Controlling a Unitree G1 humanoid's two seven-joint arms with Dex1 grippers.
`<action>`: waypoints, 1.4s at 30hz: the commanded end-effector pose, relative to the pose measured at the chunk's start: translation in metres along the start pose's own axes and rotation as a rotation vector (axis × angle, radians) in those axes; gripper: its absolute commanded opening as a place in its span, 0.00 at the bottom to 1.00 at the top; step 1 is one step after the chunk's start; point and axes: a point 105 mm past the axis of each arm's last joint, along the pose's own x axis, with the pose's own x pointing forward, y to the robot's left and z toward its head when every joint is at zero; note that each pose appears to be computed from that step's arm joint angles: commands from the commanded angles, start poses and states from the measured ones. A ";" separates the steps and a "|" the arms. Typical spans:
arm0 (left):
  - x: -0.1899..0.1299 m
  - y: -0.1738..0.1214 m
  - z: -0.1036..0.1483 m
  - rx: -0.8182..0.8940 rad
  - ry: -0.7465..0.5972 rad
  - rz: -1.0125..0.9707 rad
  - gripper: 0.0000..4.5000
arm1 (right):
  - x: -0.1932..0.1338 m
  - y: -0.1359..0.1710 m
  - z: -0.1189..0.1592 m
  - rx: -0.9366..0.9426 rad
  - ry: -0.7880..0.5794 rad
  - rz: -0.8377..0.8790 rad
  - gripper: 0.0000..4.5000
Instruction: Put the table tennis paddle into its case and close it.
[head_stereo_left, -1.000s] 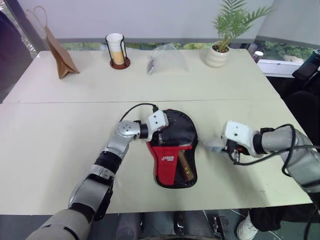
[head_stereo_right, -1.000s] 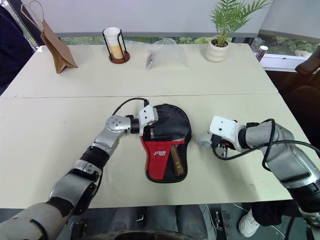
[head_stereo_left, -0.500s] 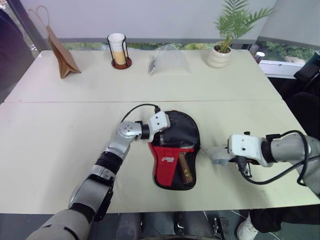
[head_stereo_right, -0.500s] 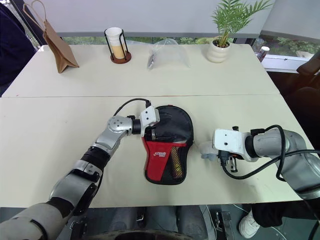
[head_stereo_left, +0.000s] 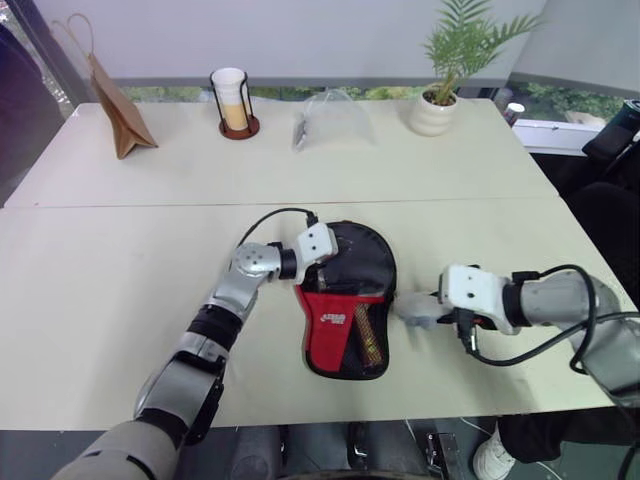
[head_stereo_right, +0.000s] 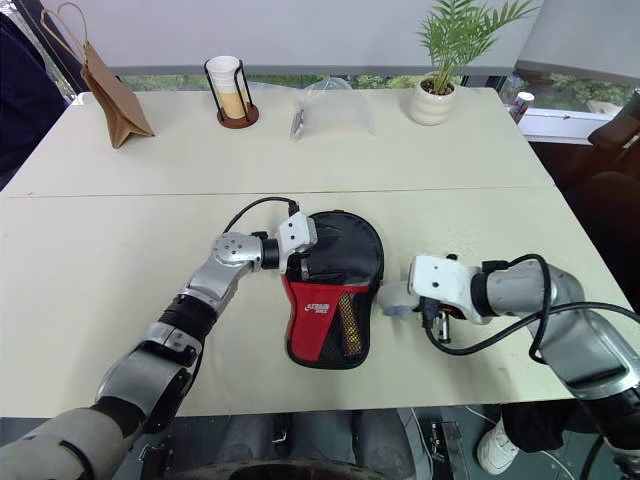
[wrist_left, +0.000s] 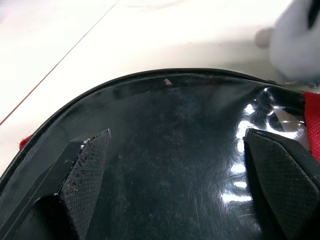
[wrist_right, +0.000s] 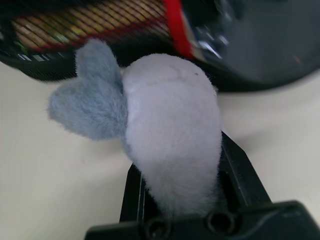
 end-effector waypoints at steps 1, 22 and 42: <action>-0.006 -0.016 -0.042 -0.079 0.154 -0.032 1.00 | 0.004 0.004 0.016 -0.079 -0.038 0.033 0.04; -0.008 -0.018 -0.053 -0.085 0.192 -0.008 1.00 | -0.006 0.020 -0.009 -0.175 0.048 0.250 0.04; -0.003 -0.022 -0.054 -0.080 0.199 -0.003 1.00 | -0.012 0.051 0.001 -0.261 0.016 0.363 0.04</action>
